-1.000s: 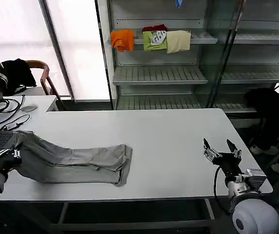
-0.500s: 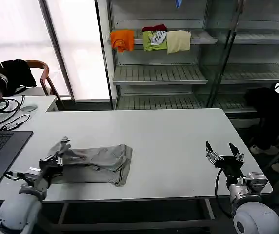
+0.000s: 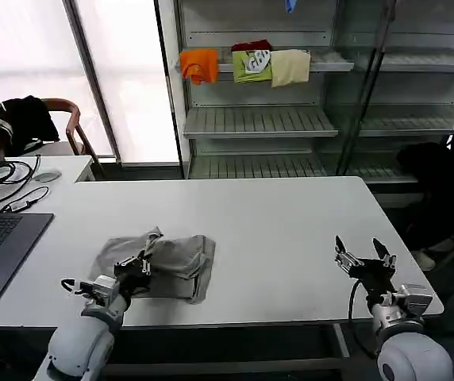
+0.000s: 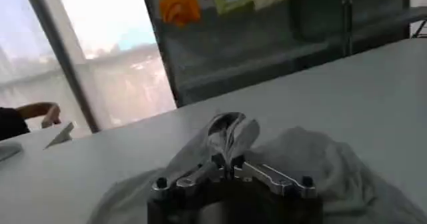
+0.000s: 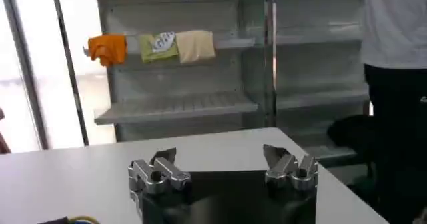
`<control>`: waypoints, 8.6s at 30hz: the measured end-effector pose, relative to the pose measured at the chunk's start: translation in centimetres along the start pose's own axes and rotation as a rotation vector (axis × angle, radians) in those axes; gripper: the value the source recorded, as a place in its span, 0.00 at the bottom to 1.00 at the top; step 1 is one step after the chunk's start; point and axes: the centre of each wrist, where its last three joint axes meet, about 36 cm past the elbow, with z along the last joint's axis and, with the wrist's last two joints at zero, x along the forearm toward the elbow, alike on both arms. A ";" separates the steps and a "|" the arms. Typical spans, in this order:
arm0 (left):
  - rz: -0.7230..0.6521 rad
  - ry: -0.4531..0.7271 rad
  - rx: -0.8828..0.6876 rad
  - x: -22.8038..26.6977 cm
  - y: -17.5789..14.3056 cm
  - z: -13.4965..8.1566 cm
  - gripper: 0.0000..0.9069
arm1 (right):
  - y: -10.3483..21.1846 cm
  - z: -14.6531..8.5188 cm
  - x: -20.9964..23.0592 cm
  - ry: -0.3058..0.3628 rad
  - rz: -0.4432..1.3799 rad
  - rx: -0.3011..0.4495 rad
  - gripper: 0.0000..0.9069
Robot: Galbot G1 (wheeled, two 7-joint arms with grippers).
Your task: Fold and organize the clothes.
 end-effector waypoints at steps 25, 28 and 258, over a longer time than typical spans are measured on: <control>0.155 0.019 0.001 -2.9 -6.3 -0.8 1.00 | 0.0 1.5 0.5 0.032 0.022 0.017 1.00; 0.159 0.020 0.000 -3.3 -6.6 -0.8 1.00 | 0.1 1.8 0.4 0.035 0.020 0.019 1.00; 0.107 -0.114 0.183 -3.1 -5.6 -6.0 1.00 | 10.2 2.5 -7.7 0.270 -0.263 -0.287 1.00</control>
